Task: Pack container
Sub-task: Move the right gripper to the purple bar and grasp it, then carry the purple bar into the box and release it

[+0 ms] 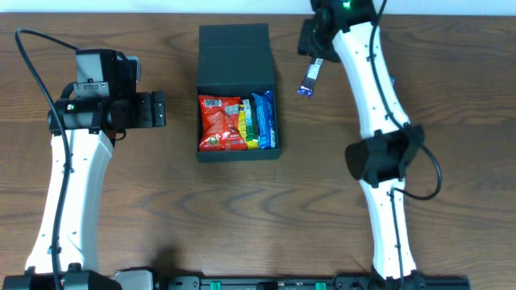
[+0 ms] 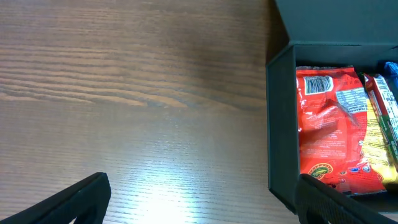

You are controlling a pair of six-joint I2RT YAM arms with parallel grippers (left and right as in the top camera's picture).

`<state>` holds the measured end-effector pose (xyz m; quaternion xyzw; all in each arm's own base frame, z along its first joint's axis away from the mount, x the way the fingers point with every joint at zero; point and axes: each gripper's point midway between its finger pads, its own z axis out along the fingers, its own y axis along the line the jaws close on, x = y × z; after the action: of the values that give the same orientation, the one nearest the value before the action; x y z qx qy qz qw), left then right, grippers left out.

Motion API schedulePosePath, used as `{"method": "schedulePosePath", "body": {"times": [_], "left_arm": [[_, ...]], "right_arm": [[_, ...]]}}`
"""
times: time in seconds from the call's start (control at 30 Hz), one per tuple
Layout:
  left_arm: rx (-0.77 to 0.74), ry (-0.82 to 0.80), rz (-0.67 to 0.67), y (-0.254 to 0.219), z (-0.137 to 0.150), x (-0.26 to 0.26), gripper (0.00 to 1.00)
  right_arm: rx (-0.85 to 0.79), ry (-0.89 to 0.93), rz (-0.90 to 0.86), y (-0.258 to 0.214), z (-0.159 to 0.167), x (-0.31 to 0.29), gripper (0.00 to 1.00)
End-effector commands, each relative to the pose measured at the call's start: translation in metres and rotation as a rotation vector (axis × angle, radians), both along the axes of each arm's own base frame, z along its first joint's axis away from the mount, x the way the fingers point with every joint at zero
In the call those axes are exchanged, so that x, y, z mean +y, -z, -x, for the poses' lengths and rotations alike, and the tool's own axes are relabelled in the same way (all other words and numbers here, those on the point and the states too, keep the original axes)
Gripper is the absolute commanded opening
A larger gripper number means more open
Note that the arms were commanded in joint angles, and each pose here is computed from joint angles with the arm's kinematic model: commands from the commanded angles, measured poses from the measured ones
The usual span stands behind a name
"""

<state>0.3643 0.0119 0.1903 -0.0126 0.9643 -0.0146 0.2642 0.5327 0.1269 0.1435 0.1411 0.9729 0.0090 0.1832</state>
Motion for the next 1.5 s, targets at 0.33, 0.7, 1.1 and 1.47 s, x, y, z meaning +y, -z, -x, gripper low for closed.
{"method": "schedulePosePath", "body": {"times": [0.33,0.7,1.1,1.47], "left_arm": [[0.001,0.019,0.014,-0.004,-0.001,-0.003,0.95],[0.003,0.025,0.011,-0.004,0.000,-0.003,0.95],[0.002,0.024,0.010,-0.004,-0.001,-0.003,0.95],[0.001,0.025,0.009,-0.004,-0.001,-0.003,0.95]], "right_arm": [[0.055,0.070,-0.019,0.094,-0.020,0.001,0.60],[0.097,0.083,-0.033,0.124,-0.019,0.004,0.63],[0.167,0.082,-0.033,0.155,-0.010,0.005,0.62],[0.167,0.083,-0.034,0.155,-0.010,0.005,0.44]]}}
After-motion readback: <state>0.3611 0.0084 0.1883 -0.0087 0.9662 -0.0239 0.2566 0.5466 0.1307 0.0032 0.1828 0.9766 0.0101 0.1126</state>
